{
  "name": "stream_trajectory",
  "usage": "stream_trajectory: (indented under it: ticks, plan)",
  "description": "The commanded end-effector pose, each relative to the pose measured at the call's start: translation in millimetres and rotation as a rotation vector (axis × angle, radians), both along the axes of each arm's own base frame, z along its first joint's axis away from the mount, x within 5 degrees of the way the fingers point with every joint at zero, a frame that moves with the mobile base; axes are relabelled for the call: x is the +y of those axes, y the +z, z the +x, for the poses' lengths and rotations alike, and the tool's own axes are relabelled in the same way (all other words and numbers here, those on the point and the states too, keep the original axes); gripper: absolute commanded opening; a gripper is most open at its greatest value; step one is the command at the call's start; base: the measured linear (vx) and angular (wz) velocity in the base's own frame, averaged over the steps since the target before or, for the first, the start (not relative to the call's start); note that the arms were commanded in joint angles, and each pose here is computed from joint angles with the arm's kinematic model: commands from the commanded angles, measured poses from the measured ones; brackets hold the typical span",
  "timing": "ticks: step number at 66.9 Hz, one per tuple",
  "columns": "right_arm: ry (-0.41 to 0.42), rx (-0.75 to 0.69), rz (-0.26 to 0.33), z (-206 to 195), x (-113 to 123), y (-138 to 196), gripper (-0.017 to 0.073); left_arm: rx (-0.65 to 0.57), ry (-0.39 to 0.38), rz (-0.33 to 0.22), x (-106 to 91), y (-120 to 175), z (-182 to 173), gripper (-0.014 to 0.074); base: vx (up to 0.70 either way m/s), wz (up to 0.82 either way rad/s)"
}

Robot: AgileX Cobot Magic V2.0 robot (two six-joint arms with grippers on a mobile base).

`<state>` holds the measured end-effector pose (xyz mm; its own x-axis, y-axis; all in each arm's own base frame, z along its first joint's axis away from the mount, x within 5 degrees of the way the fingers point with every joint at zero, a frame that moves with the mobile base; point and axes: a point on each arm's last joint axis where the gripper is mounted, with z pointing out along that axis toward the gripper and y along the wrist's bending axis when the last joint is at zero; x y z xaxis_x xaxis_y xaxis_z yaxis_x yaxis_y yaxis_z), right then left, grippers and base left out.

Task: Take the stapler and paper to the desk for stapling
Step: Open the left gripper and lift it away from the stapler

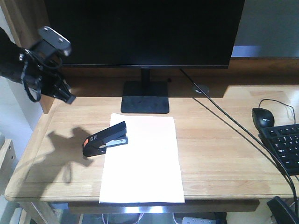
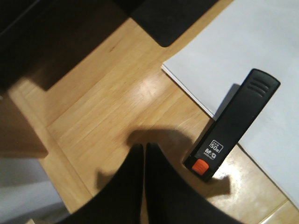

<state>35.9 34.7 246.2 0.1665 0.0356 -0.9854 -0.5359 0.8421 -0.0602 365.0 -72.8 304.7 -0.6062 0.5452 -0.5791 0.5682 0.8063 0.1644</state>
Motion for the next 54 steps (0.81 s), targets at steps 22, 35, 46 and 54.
stream_trajectory:
  ticks: [22, 35, 46, 54]
  plan:
    - [-0.032, -0.046, -0.022, -2, -3, 8, 0.0584, -0.305, 0.443, -0.27, 23.0, 90, -39, -0.0006, 0.0, 0.0]
    - [-0.032, -0.046, -0.022, -2, -3, 8, 0.0584, -0.484, 0.413, -0.361, 28.2, 99, -84, -0.0006, 0.0, 0.0]
    - [-0.032, -0.046, -0.022, -2, -3, 8, 0.0584, -0.586, 0.391, -0.406, 36.0, 89, -135, -0.0006, 0.0, 0.0]
    - [-0.032, -0.046, -0.022, -2, -3, 8, 0.0584, -0.624, 0.383, -0.422, 42.2, 74, -173, -0.0006, 0.0, 0.0]
